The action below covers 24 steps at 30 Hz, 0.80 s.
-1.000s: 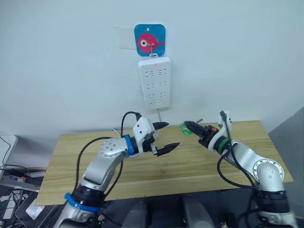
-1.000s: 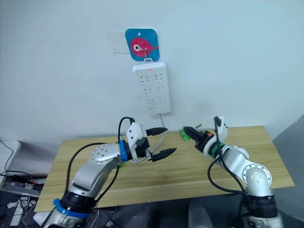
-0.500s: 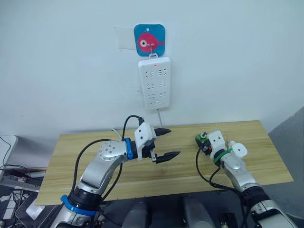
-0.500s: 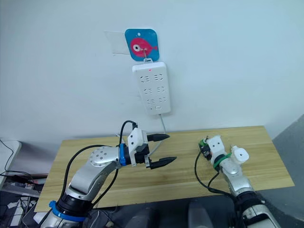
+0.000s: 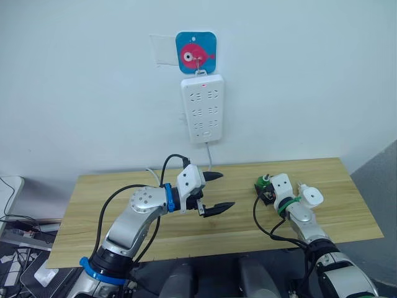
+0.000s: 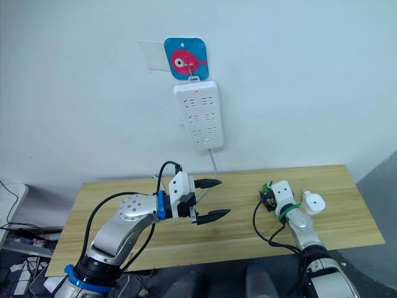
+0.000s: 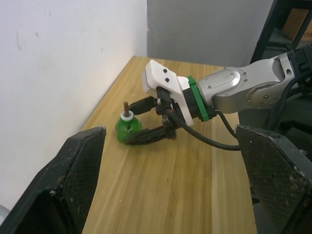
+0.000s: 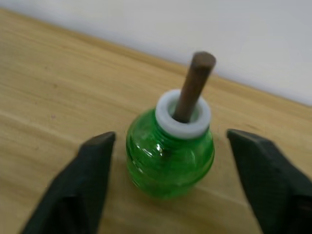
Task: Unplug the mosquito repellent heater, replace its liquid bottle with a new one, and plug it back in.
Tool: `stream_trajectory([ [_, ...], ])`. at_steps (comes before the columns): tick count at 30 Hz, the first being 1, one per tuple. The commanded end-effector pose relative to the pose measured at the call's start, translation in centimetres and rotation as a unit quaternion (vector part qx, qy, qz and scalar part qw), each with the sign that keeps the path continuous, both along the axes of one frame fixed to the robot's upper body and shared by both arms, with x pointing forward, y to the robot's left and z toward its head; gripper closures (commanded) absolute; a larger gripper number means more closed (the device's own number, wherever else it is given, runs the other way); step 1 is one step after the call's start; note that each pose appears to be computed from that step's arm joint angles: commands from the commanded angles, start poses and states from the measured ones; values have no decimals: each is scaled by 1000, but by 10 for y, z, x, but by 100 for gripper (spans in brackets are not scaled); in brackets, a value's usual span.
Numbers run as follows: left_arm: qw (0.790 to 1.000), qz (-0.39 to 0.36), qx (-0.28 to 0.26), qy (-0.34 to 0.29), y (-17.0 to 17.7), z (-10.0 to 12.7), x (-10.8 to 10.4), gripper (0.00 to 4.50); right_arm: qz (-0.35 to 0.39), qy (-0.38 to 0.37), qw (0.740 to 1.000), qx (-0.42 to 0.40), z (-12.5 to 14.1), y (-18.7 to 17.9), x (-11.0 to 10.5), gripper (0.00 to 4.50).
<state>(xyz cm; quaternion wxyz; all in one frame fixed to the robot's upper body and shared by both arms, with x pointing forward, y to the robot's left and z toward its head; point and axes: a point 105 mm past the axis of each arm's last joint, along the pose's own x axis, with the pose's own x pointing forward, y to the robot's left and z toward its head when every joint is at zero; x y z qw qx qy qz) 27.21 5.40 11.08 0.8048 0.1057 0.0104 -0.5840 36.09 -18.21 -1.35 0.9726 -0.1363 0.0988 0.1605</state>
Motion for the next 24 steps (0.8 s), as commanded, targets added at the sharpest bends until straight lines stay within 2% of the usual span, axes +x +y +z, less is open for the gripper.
stream_trajectory([
  [1,1000,12,-6,-16,7,5,-2,0,21,-25,999,10,12,-3,-5,2],
  [6,996,90,-23,-16,35,0,-1,0,57,-27,998,29,28,-5,-25,2],
  [9,985,169,5,-31,60,-20,-7,0,101,-1,995,18,40,-1,-45,2],
  [13,949,315,-10,32,101,-48,-18,0,204,26,979,16,66,27,-67,2],
  [15,929,368,-11,37,115,-58,-31,0,267,27,962,42,85,52,-72,2],
  [18,885,464,-5,33,140,-72,-46,0,346,10,936,61,110,86,-71,2],
  [21,855,517,0,41,153,-89,-54,0,410,4,910,62,125,109,-73,2],
  [23,846,532,-2,41,155,-94,-55,0,438,7,897,66,131,115,-75,2],
  [24,833,552,-16,40,161,-96,-54,0,470,13,880,70,136,122,-80,2],
])
